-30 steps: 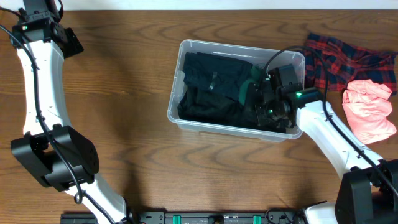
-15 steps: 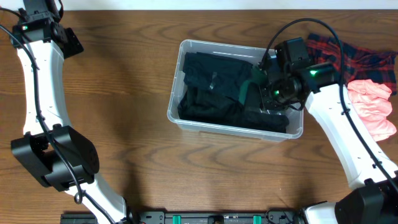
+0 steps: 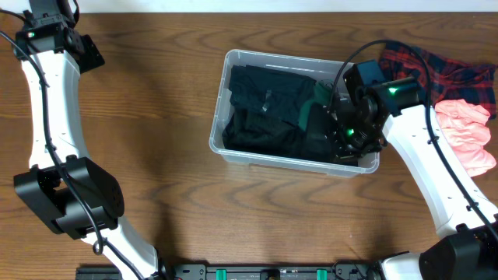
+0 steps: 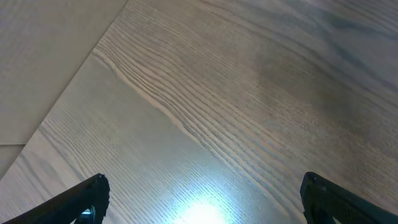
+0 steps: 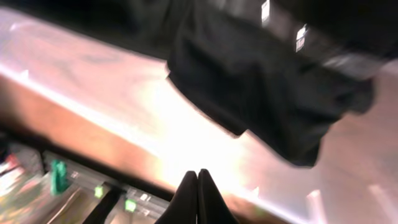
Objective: Pack container
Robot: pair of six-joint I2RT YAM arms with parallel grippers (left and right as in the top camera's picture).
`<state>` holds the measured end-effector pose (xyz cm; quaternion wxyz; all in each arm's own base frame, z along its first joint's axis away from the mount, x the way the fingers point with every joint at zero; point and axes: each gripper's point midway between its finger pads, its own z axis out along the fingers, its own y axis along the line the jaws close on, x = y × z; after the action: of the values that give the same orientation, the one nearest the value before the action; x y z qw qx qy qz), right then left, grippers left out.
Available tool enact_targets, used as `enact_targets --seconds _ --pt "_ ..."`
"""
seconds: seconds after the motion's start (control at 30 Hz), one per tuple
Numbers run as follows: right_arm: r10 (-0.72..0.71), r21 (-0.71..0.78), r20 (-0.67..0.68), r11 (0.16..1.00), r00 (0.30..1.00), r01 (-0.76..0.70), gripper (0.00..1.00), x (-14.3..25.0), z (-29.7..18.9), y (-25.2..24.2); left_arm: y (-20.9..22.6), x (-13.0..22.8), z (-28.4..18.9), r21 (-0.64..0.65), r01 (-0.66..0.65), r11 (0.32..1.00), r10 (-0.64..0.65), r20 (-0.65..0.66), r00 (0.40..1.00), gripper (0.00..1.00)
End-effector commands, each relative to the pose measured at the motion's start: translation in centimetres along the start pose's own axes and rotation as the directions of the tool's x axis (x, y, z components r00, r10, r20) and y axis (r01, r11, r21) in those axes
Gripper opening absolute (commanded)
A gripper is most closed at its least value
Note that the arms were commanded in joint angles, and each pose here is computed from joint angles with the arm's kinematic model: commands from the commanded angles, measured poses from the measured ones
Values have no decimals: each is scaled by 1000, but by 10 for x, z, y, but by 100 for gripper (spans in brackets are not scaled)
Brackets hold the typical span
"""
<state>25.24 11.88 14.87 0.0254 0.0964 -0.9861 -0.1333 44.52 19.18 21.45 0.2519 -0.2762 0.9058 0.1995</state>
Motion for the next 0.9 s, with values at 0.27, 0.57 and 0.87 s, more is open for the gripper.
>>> enact_targets --seconds 0.27,0.57,0.87 --pt "7 -6 -63 1000 998 -7 1 21 -7 4 3 1 2 -15 0 1000 0 -4 1000 98" --pt "137 175 -73 977 988 -122 1 30 -10 -25 3 1 2 -15 0 1000 0 -4 1000 98" --pt "210 244 -78 952 975 -186 1 37 -7 -37 3 1 2 -15 0 1000 0 -4 1000 98"
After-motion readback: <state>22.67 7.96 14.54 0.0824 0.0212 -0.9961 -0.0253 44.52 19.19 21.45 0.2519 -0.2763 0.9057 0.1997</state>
